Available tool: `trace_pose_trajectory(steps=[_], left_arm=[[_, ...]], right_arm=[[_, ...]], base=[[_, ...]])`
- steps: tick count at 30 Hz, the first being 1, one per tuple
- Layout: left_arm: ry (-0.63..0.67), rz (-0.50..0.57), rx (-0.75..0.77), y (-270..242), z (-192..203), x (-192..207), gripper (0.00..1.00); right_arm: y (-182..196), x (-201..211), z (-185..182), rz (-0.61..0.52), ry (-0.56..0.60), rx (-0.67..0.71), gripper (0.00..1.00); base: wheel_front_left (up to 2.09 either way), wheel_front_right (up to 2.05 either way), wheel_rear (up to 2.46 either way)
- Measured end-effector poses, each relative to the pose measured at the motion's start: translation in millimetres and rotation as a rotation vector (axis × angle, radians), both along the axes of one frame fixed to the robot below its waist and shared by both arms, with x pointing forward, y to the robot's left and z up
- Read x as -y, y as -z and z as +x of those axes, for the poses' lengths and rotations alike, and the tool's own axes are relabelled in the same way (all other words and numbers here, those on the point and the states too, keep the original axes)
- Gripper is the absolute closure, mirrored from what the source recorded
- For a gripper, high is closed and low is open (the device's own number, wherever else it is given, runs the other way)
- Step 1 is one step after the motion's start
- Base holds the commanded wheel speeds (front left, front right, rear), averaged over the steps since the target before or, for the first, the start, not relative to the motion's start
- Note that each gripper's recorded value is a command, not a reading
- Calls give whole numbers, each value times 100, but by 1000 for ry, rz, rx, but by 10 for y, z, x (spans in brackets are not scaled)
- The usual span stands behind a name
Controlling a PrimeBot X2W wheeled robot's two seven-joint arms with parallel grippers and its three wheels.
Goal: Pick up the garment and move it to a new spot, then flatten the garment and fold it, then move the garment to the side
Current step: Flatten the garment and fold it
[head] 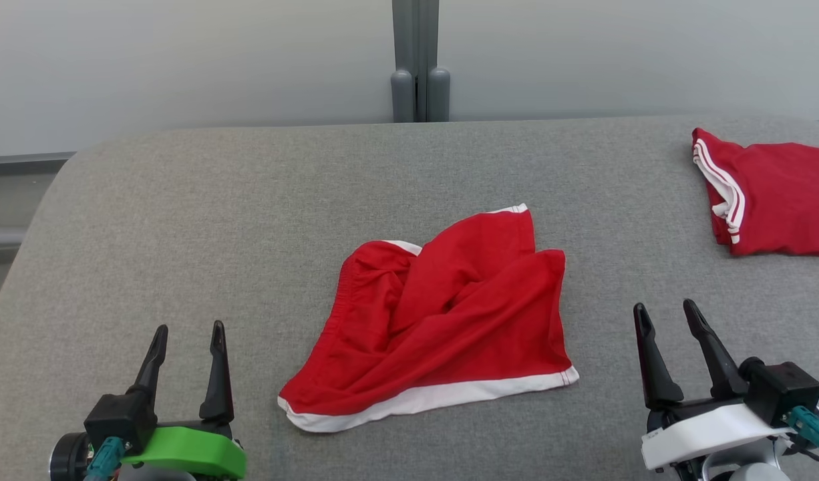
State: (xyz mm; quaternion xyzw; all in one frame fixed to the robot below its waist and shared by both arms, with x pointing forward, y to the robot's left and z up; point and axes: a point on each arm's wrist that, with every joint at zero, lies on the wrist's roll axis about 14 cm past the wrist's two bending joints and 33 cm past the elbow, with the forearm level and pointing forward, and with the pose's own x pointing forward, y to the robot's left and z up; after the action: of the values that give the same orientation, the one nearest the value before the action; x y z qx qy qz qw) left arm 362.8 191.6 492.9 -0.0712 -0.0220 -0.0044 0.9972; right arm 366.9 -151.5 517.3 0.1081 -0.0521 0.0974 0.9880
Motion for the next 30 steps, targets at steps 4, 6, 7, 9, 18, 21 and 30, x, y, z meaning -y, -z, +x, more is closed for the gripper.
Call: trace_pose_trajectory(steps=[4, 6, 7, 9, 18, 21, 30], left_arm=[[-3, 4, 6, -18, -5, -11, 0], [-3, 5, 10, -32, -5, -13, 0], [-4, 6, 11, -35, -8, -16, 0], [-5, 7, 13, -41, -12, -18, 0], [-17, 18, 16, -51, -56, -62, 0], [-16, 32, 3, -11, -88, -65, 0], [-11, 55, -18, 54, -172, -82, 0]], right_arm=[[-34, -9, -64, -2, 8, 13, 0], [-46, -21, -96, -5, 9, 17, 0], [-53, -23, -107, -6, 11, 20, 0], [-69, -29, -121, -11, 12, 26, 0], [-44, -45, -198, -44, 13, 23, 0], [-35, -53, -216, -46, 12, 21, 0], [-22, -75, -245, -69, -1, 20, 0]], base=[[0, 0, 0], [0, 0, 0], [0, 0, 0], [0, 0, 0], [0, 0, 0], [0, 0, 0], [0, 0, 0]])
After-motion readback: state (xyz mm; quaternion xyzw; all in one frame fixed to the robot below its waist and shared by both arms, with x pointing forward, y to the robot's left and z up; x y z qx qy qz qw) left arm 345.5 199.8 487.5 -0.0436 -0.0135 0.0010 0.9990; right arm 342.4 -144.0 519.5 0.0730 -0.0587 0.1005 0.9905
